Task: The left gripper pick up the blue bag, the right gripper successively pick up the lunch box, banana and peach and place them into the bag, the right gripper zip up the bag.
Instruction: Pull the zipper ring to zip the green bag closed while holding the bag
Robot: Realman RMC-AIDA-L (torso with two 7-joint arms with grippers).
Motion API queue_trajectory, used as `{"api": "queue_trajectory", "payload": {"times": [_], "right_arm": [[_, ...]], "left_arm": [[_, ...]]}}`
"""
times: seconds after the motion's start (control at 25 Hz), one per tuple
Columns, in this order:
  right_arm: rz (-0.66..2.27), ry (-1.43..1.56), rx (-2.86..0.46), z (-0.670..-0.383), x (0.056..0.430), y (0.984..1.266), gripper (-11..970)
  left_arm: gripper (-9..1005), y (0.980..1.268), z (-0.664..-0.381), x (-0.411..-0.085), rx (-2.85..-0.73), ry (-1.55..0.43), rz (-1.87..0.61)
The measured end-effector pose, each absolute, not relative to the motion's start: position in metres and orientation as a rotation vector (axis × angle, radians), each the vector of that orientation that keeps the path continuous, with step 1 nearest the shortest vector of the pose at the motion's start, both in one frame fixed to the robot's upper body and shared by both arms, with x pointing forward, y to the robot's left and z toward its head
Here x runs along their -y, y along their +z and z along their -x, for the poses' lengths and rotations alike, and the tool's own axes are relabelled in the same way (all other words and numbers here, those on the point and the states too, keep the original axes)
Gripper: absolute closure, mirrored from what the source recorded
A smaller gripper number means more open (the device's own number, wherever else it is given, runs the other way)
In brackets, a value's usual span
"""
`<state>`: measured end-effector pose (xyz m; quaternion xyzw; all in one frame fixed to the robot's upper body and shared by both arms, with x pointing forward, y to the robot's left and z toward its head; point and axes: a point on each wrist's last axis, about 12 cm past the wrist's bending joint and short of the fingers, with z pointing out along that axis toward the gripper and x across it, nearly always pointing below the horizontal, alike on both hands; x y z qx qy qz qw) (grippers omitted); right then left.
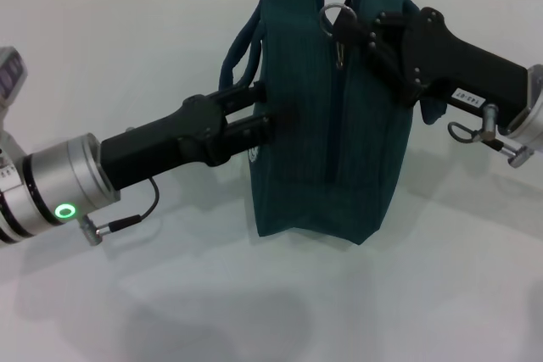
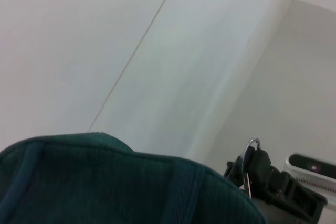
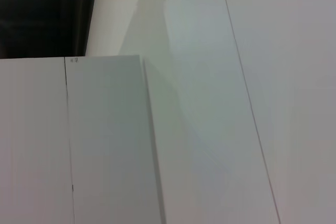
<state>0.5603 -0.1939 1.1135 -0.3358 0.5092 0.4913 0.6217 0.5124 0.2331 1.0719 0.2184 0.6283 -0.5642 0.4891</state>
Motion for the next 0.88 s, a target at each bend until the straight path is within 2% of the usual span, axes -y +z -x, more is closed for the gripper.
{"api": "queue_trajectory", "payload": {"times": [0.28,0.72,0.88], "right_arm": [[0.773,1.115,-1.184,-0.562,0.193,1.113,953],[0.776,1.113,-1.184,-0.563,0.193,1.113,953],[0.773,1.112,-1.184,-0.564,0.193,1.113,953]], "left_arm": [[379,1.076,-0.517,-0.229,-1.476,-1.358,-0.525],[631,1.079,-0.524,-0.218,-1.479,-1.36,-0.587],[788,1.08,-0.526,-0.217,-1.475,-1.361,-0.594]]}}
